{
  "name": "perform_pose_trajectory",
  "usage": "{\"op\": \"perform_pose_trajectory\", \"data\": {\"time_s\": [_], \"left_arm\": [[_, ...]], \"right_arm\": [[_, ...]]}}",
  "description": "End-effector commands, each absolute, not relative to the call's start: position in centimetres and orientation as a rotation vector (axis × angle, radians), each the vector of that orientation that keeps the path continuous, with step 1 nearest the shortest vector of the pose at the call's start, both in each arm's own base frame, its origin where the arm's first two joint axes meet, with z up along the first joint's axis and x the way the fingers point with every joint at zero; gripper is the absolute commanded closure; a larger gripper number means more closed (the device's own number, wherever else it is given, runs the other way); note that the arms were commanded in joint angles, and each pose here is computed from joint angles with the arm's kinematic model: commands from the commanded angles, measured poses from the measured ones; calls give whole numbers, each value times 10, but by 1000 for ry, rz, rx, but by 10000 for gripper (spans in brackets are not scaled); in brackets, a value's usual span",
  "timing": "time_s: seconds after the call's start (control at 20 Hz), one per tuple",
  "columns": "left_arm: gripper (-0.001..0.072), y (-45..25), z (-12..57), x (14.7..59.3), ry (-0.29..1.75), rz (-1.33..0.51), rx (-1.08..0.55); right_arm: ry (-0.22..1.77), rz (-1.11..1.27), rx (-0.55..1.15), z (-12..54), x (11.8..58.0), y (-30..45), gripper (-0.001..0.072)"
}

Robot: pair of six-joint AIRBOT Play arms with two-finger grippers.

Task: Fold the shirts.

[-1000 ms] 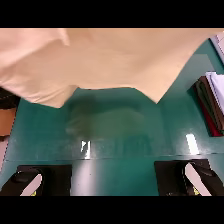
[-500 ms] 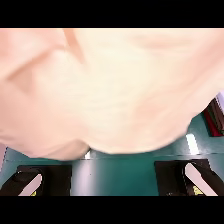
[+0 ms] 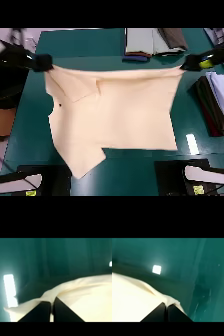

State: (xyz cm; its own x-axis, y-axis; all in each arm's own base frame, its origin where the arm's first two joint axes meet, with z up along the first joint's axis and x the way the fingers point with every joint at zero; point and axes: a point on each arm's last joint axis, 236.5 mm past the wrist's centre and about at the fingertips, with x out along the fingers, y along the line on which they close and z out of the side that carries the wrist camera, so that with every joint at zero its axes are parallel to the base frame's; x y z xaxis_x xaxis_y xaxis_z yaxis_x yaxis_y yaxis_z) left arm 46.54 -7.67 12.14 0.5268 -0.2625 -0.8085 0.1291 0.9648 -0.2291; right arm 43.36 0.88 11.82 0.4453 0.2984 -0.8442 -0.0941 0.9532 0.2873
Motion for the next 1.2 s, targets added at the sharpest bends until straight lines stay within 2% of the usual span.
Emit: {"op": "perform_pose_trajectory", "data": {"time_s": [0.0,0.15,0.25,0.5,0.9,0.95,1.0,1.05,1.1,1.15], "left_arm": [[680,-76,34,495,1090,-233,-129],[680,-75,34,510,1054,-226,-130],[680,-66,40,502,1092,-237,-107],[680,-43,11,445,1349,-236,-144],[679,-61,-60,403,1486,-227,-215],[650,-60,-61,402,1491,-217,-221],[360,-60,-61,403,1488,-215,-223],[188,-59,-58,403,1484,-199,-232],[224,-58,-52,404,1469,-192,-234],[226,-57,-41,405,1443,-194,-227]], "right_arm": [[1202,237,241,47,468,16,699],[1167,252,236,54,498,16,699],[1163,267,221,65,500,17,699],[1272,222,175,39,458,1,699],[1406,236,238,-32,404,27,697],[1411,241,253,-34,402,30,695],[1409,252,278,-35,402,35,640],[1396,267,312,-31,405,41,459],[1374,282,361,-24,408,46,418],[1350,299,390,-15,409,47,418]]}}
